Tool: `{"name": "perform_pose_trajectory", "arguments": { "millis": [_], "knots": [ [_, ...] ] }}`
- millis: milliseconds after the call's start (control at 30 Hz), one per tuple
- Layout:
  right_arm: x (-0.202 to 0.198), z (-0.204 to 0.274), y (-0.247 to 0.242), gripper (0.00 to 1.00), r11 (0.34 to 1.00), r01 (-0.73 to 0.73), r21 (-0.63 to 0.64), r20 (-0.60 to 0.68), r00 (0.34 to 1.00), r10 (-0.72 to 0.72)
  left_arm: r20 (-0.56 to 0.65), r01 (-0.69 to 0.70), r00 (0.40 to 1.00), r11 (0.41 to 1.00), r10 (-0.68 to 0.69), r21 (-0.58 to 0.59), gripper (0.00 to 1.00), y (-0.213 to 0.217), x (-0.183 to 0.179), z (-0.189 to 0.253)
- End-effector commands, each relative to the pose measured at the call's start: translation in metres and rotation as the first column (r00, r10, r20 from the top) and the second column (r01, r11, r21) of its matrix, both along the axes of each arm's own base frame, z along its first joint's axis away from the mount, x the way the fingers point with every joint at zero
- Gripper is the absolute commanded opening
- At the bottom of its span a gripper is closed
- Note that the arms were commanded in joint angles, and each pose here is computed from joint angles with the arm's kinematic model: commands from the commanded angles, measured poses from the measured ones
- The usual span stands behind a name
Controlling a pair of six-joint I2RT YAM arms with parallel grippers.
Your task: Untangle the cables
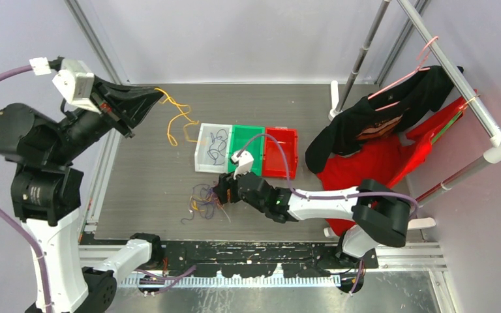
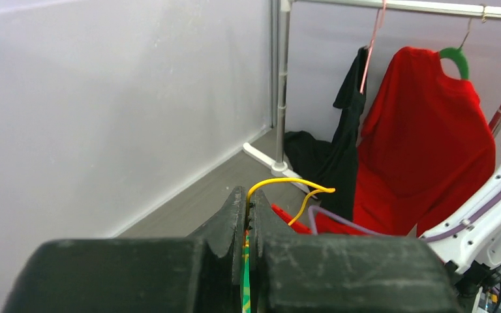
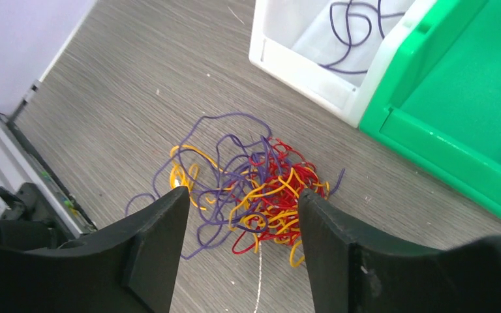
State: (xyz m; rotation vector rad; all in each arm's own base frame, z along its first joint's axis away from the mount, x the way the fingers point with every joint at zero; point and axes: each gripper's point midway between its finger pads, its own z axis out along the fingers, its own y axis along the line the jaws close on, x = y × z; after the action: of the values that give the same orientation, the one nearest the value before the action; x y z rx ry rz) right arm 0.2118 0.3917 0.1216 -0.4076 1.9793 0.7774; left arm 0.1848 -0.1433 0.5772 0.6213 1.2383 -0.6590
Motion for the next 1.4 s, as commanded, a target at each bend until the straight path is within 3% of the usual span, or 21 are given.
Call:
{"name": "perform_pose_trajectory", "arguments": {
  "millis": [0,233,533,867,1100,1367],
  "knots": [
    [0.013,0.053,-0.008,0.69,0.991,0.053,0.119,0.044,0.997,-0.059,-0.029,-0.026,0.999,1.000,0.026,0.011,0.00,0.000,0.027,-0.015],
    [0.062,0.076,-0.054,0.78,0.974,0.215,0.065,-0.001,0.976,-0.216,-0.193,-0.020,0.981,0.999,0.028,0.044,0.00,-0.006,0.071,-0.073],
    [0.104,0.062,-0.092,0.78,0.936,0.353,-0.010,-0.042,0.935,-0.353,-0.317,-0.003,0.947,0.990,0.049,0.144,0.00,-0.013,0.124,-0.145],
    [0.126,0.048,-0.129,0.75,0.884,0.461,-0.077,-0.066,0.882,-0.466,-0.353,0.075,0.935,0.988,-0.024,0.133,0.00,-0.038,0.132,-0.150],
    [0.130,0.009,-0.136,0.71,0.869,0.445,-0.218,-0.097,0.876,-0.473,-0.344,0.084,0.938,0.988,-0.036,0.127,0.00,-0.041,0.126,-0.144],
    [0.137,-0.013,-0.103,0.50,0.898,0.404,-0.174,-0.172,0.885,-0.432,-0.296,0.064,0.955,0.990,-0.025,0.124,0.00,-0.037,0.116,-0.122]
  ]
}}
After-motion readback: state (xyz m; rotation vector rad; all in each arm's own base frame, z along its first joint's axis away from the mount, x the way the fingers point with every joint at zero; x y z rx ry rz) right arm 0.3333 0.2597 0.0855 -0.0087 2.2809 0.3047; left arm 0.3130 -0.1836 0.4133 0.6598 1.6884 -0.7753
